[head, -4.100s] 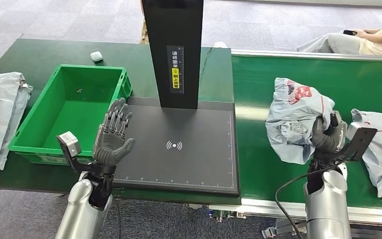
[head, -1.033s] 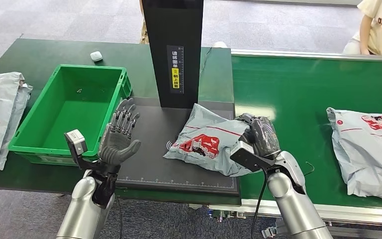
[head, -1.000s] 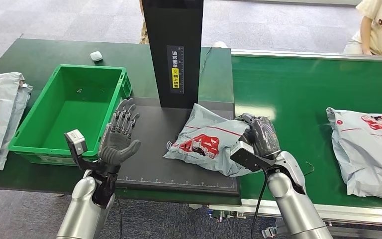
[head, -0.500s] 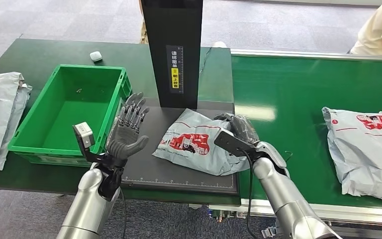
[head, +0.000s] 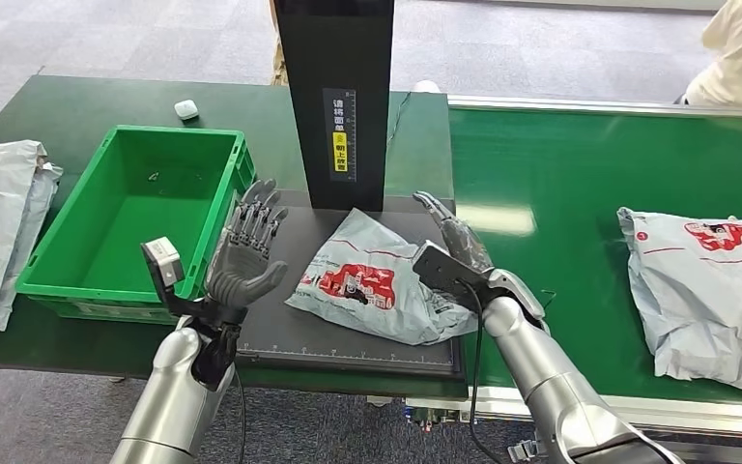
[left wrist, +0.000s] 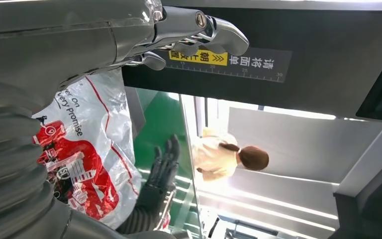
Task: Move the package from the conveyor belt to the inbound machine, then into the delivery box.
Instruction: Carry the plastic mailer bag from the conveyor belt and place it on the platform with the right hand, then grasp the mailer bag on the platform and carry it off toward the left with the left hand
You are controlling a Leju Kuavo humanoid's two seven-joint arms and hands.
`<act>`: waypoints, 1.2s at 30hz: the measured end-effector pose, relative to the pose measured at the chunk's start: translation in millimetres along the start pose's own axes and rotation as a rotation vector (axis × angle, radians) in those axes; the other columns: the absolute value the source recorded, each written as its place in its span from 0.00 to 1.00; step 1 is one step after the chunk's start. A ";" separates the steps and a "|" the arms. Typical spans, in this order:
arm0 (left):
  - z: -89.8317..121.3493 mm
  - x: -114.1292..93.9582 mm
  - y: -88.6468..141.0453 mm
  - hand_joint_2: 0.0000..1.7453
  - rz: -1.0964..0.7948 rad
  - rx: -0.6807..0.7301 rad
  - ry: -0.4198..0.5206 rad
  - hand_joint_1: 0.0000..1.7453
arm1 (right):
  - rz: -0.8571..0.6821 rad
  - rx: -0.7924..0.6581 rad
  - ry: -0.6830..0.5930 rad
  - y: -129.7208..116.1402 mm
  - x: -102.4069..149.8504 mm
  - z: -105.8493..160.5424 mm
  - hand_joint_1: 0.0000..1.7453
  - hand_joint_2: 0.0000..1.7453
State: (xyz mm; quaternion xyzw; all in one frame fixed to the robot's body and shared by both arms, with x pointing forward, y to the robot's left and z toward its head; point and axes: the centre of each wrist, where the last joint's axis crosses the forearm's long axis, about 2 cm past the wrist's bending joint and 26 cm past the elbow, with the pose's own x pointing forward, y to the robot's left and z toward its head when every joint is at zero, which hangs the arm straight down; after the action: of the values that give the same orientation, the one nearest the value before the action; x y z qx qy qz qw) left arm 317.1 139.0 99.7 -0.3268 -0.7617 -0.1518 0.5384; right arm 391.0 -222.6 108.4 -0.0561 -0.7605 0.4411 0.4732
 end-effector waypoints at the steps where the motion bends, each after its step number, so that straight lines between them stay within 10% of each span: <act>1: 0.5 -0.2 -0.7 1.00 -0.006 -0.005 -0.004 0.00 | -0.027 -0.036 -0.028 0.0 1.1 0.1 0.00 1.00; 16: -2.1 -0.3 -11.2 1.00 -0.046 -0.077 -0.015 0.00 | -0.180 -0.296 -0.185 -16.1 23.2 -0.4 0.00 1.00; 20: -2.5 0.1 -11.7 1.00 -0.049 -0.081 -0.017 0.00 | -0.186 -0.307 -0.193 -17.3 24.8 -0.6 0.00 0.00; 36: -9.0 -18.3 -43.3 1.00 -0.445 -0.381 0.165 0.00 | -0.510 -0.390 -0.349 -25.7 40.8 26.5 0.00 0.00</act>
State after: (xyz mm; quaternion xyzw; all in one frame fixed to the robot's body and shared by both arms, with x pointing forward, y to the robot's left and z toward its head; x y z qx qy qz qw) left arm 298.7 95.6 91.5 -0.2334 -0.7263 -0.4321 0.4809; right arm 356.9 -234.0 150.1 0.1223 -0.8892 0.1585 0.4115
